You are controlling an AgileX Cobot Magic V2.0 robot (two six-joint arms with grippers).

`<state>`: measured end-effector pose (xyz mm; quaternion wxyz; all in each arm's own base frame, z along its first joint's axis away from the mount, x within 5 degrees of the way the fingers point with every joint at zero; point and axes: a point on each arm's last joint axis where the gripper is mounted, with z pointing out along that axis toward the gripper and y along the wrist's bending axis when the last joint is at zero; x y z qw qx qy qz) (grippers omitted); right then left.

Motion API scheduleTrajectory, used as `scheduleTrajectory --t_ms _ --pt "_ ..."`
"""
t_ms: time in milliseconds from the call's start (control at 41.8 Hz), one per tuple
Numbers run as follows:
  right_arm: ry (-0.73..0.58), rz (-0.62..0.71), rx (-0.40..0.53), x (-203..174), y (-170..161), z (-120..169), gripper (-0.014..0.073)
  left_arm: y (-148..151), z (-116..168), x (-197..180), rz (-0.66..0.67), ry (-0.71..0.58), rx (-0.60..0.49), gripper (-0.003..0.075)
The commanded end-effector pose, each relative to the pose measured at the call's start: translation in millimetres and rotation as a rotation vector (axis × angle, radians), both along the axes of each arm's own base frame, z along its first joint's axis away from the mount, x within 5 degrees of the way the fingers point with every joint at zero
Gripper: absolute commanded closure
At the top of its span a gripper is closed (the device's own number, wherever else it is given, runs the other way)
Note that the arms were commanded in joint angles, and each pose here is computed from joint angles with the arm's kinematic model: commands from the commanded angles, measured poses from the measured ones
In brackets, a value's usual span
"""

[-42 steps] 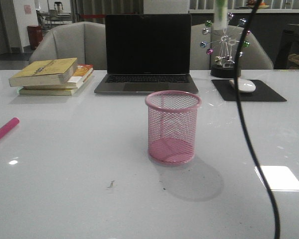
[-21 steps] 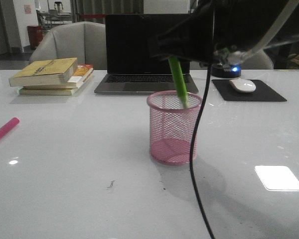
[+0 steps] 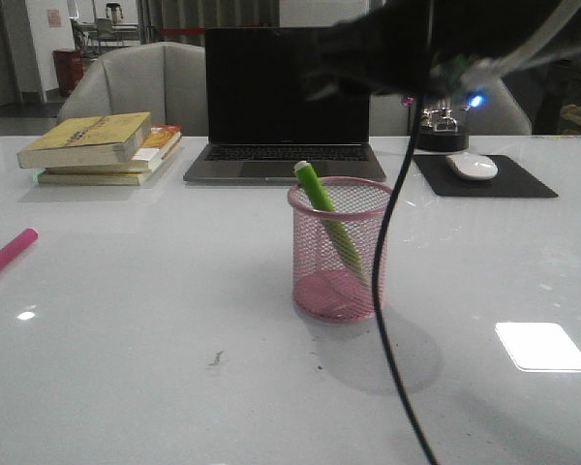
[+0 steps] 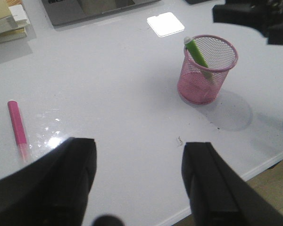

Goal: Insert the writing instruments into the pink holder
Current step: 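Move the green marker over the pink holder and drop it in, then grasp the pink marker with the left gripper and lift it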

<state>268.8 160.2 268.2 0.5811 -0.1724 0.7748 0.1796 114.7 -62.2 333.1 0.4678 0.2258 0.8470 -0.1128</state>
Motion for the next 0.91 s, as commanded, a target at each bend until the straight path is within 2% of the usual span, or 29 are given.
scheduleTrajectory --t_ms 0,72,168,240,359,527,719,886 --pt "-0.063 0.018 0.020 -26.5 -14.5 48.4 0.0116 -2.6 15.6 2.6 -0.006 -0.094 -0.054 0.0267" --pt "-0.017 0.034 -0.026 -49.1 -27.2 62.9 0.0116 -2.5 15.4 2.6 -0.006 -0.093 -0.053 0.0267" --pt "0.026 0.060 -0.133 -77.5 -44.3 74.6 0.0116 -2.5 15.4 2.6 -0.002 -0.089 -0.060 0.0262" --pt "0.065 0.064 -0.167 -96.5 -56.0 80.5 0.0116 -2.5 14.2 4.5 0.016 -0.072 -0.069 0.0261" --pt "0.075 0.065 -0.173 -123.9 -72.5 85.5 0.0116 -1.5 9.5 15.1 0.071 -0.023 -0.063 0.0261" --pt "0.063 0.062 -0.180 -151.1 -89.7 78.5 0.0116 5.0 -2.2 49.7 0.197 0.103 -0.001 0.0262" --pt "0.044 0.060 -0.175 -163.4 -97.4 74.0 0.0116 25.2 -21.6 102.2 0.363 0.234 0.043 0.0262" --pt "0.046 0.060 -0.176 -163.1 -97.2 73.3 0.0116 41.3 -47.2 154.8 0.451 0.356 0.082 0.0257"
